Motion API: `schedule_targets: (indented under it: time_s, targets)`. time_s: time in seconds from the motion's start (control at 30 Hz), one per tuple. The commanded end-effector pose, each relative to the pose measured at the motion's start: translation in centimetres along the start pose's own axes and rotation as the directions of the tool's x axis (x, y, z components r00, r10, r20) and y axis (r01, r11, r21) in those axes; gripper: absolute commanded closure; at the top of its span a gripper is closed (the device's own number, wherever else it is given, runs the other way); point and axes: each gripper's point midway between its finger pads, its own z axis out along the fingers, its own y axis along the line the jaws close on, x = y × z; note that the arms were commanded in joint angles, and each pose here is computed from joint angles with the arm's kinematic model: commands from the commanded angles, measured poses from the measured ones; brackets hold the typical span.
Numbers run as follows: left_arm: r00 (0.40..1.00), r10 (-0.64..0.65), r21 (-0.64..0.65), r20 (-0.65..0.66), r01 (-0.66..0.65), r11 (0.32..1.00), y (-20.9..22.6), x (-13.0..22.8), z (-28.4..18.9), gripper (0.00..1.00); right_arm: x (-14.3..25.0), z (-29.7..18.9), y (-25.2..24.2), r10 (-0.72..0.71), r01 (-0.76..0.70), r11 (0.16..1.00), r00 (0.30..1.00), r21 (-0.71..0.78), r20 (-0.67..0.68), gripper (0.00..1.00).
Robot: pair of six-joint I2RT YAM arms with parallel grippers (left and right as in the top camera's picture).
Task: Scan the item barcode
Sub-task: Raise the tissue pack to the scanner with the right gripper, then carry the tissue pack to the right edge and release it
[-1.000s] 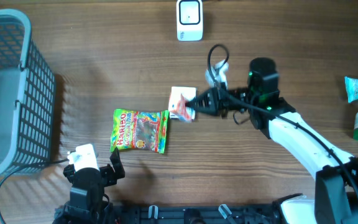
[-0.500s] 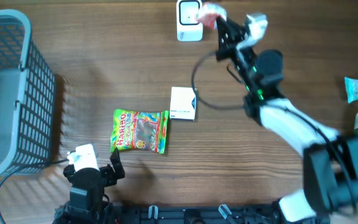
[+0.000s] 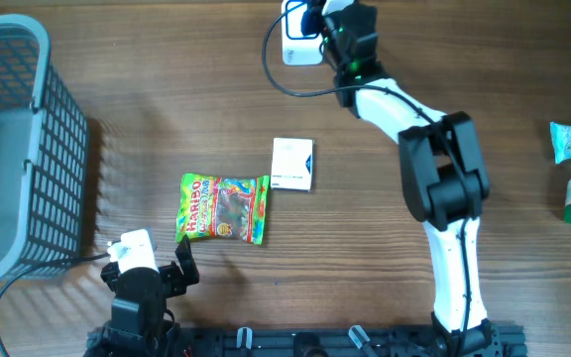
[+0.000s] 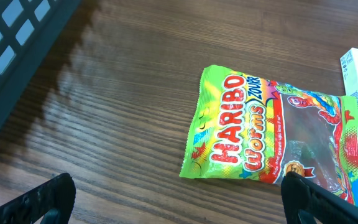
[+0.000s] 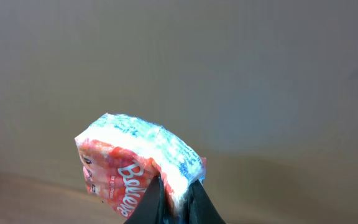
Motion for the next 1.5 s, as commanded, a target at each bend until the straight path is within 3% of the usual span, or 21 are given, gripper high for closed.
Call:
schedule_targets:
  time_s: [0.0,0.1,0.3,0.47,0.53,0.67,0.77,0.83,0.97,1.0,1.17,1.3,1.37,1.4,1.43,1.47]
  targets:
    - [1.000,-0.003,0.010,0.007,0.003,1.000,-0.2,-0.1,-0.1,0.00,3.9,0.7,-0.1,-0.015,0.017,0.999,0.998,0.027,-0.056,0.96]
    - [1.000,-0.003,0.010,0.007,0.003,1.000,-0.2,-0.1,-0.1,0.00,4.9,0.6,-2.0,-0.017,0.027,0.992,0.997,0.126,-0.079,0.95]
    - [1.000,-0.003,0.010,0.007,0.003,1.000,-0.2,-0.1,-0.1,0.00,4.1,0.5,-1.7,-0.012,0.022,0.993,0.996,0.119,-0.087,0.96]
    - [1.000,-0.003,0.010,0.007,0.003,1.000,-0.2,-0.1,-0.1,0.00,-3.7,-1.8,-3.2,-0.056,0.082,0.969,0.992,0.234,-0.116,0.96]
    - [1.000,-0.003,0.010,0.007,0.003,1.000,-0.2,-0.1,-0.1,0.00,-7.1,-5.4,-6.5,-0.102,0.186,0.895,0.970,0.405,-0.220,0.96]
    - [1.000,-0.003,0.010,0.007,0.003,1.000,-0.2,-0.1,-0.1,0.00,-11.1,-16.5,-16.1,-0.101,0.470,0.531,0.861,0.705,-0.498,0.96]
    - [1.000,-0.003,0.010,0.007,0.003,1.000,-0.2,-0.1,-0.1,0.00,-9.2,-23.1,-22.2,0.039,0.615,0.362,0.740,0.700,-0.671,0.96]
    - [1.000,-0.003,0.010,0.007,0.003,1.000,-0.2,-0.1,-0.1,0.00,-6.6,-28.4,-26.8,0.225,0.590,0.297,0.721,0.751,-0.655,0.96]
    - [1.000,-0.003,0.010,0.007,0.003,1.000,-0.2,-0.1,-0.1,0.00,1.2,-35.1,-30.7,0.568,0.400,0.364,0.620,0.841,-0.541,0.96]
    - [1.000,-0.003,0.010,0.007,0.003,1.000,-0.2,-0.1,-0.1,0.00,2.7,-36.6,-31.4,0.619,0.364,0.342,0.606,0.866,-0.500,0.96]
    - [1.000,-0.003,0.010,0.007,0.003,1.000,-0.2,-0.1,-0.1,0.00,8.0,-42.8,-36.4,0.724,0.245,0.198,0.616,0.949,-0.310,0.96]
    - [1.000,-0.003,0.010,0.007,0.003,1.000,-0.2,-0.1,-0.1,0.00,7.6,-43.7,-38.2,0.711,0.200,0.160,0.656,0.967,-0.254,0.95]
    - [1.000,-0.003,0.010,0.007,0.003,1.000,-0.2,-0.1,-0.1,0.00,6.9,-44.2,-38.8,0.700,0.205,0.135,0.673,0.969,-0.240,0.85]
    - [1.000,-0.003,0.010,0.007,0.003,1.000,-0.2,-0.1,-0.1,0.00,6.5,-44.0,-38.8,0.693,0.207,0.142,0.677,0.968,-0.246,0.57]
    - [1.000,-0.003,0.010,0.007,0.003,1.000,-0.2,-0.1,-0.1,0.00,5.7,-43.8,-38.8,0.682,0.212,0.158,0.683,0.964,-0.262,0.13]
    - [1.000,-0.003,0.010,0.007,0.003,1.000,-0.2,-0.1,-0.1,0.00,4.4,-43.3,-38.7,0.665,0.206,0.168,0.698,0.964,-0.265,0.00]
